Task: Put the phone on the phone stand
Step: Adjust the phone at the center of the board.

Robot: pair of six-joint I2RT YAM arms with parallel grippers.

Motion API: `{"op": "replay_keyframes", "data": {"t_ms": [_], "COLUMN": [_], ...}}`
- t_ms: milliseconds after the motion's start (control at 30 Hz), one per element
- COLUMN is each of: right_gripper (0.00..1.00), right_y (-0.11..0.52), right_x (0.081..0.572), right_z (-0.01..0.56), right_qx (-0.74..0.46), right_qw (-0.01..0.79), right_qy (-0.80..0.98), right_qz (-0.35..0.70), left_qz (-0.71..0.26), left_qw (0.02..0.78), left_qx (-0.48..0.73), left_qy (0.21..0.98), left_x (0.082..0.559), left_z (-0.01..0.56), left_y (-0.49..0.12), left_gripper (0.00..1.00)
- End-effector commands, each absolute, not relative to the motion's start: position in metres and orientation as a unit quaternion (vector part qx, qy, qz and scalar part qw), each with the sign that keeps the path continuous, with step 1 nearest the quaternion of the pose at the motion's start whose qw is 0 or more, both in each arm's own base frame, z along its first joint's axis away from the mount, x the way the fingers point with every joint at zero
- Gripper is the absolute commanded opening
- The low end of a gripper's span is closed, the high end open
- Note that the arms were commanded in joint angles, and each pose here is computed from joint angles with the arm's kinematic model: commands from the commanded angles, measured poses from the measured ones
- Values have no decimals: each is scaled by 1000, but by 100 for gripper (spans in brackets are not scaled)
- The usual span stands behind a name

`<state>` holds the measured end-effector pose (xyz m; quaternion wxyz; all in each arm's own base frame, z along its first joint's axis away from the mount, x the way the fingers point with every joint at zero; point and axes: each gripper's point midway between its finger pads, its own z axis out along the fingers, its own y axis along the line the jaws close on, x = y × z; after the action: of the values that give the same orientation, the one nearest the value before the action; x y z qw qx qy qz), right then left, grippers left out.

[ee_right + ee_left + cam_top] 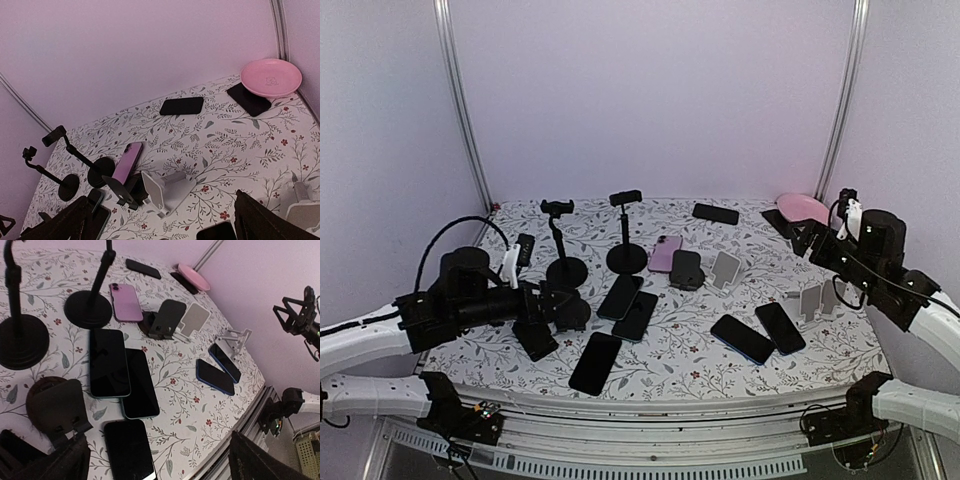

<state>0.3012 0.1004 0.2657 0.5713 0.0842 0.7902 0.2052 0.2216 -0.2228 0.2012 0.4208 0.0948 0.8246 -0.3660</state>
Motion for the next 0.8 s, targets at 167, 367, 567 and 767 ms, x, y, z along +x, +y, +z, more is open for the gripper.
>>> {"op": "replay_keyframes", "data": {"t_ms": [167, 367, 567, 767], "right_gripper": [99, 99, 99, 99], "right_y": [189, 222, 233, 248], "right_x": [272, 261, 268, 286], "right_z": [154, 128, 107, 90], "right_qx": [43, 23, 13, 3], "right_qw": [382, 343, 322, 307], "right_qy": [897, 906, 918, 929], "right_qz": [220, 246, 233, 208], "left_qz": [-365, -357, -340, -306], "left_qw": [344, 305, 292, 285], "left_qx": [75, 13, -33, -81], "left_qy": [862, 883, 893, 905], "left_x": [211, 237, 260, 277], "left_z": [131, 81, 53, 31], "left_y": [-299, -293, -264, -226], "left_gripper": [97, 97, 97, 97]}}
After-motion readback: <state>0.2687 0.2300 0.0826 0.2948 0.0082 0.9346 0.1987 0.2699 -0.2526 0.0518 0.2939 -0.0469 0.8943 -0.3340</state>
